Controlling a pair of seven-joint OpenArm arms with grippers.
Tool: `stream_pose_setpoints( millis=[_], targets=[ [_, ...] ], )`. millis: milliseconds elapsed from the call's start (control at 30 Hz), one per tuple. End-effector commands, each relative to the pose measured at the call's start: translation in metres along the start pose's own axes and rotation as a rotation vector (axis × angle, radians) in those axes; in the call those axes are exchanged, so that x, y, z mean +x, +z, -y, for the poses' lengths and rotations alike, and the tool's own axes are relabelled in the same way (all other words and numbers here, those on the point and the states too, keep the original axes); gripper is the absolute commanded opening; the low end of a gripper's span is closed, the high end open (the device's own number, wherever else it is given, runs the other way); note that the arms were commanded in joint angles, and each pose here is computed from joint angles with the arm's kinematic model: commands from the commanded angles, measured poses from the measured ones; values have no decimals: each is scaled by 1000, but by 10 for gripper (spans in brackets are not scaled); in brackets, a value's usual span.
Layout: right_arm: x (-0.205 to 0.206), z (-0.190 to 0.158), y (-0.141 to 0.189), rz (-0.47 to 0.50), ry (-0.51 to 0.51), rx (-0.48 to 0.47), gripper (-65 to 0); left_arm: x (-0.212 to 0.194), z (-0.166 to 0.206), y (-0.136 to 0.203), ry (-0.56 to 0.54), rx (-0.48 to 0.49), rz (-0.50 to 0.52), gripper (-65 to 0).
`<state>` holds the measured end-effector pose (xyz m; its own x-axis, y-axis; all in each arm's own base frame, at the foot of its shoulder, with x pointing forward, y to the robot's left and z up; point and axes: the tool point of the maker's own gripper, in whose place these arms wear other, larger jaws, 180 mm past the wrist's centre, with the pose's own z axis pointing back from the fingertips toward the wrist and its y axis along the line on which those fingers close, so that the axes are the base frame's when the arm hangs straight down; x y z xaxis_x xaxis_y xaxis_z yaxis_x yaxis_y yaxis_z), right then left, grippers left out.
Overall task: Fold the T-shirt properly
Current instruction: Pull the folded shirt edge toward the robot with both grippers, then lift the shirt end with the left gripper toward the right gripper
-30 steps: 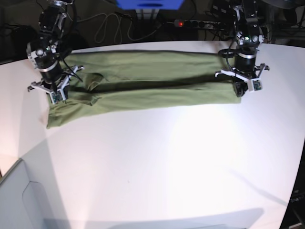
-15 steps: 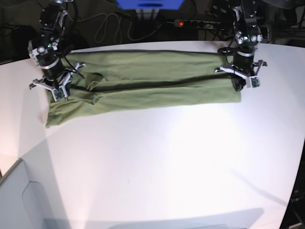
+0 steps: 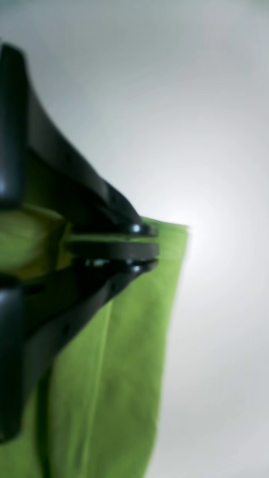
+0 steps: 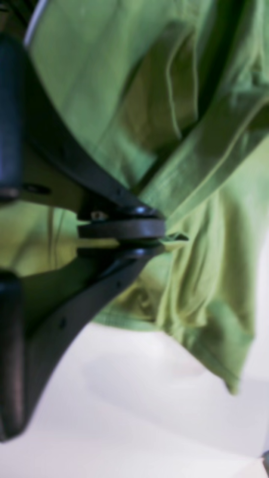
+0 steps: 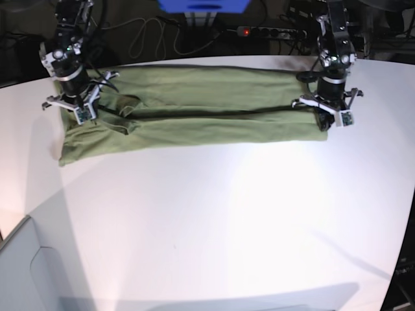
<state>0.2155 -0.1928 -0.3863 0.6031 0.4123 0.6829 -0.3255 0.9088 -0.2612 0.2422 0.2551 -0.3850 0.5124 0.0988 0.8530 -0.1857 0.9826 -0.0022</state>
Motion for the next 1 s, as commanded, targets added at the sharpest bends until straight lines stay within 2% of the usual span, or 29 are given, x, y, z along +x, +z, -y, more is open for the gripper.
stream_pose_setpoints(
  millis=[0,200,267,400,433,533,600,700,800,967],
  targets=[
    [10,2,2,39,6,1,-647,7,-3,0,-8,5,25,-650],
    [-6,-3,-9,-6,-15,27,-644,5,-3,-1,-3,3,20,-650],
    [-10,-1,-12,-18,-20,26,-615,4,-3,-1,-3,3,14,-650],
    [-13,6,-10,-27,8,21,-418,5,-4,0,-4,5,13,-650],
    [-11,8,-8,-22,14,13,-358,7,-4,1,-2,6,19,-623],
    [3,18,3,16,36,-23,-202,8,-5,6,-5,11,24,-472],
    [18,30,13,54,52,-66,-147,15,-2,13,-15,1,46,-373],
    [37,38,18,97,69,-97,-132,27,2,21,-29,-8,79,-278],
    [45,44,11,112,61,-107,-132,31,2,26,-36,-10,90,-269],
    [31,46,-13,55,12,-87,-132,28,-20,24,-21,48,83,-269]
  ],
)
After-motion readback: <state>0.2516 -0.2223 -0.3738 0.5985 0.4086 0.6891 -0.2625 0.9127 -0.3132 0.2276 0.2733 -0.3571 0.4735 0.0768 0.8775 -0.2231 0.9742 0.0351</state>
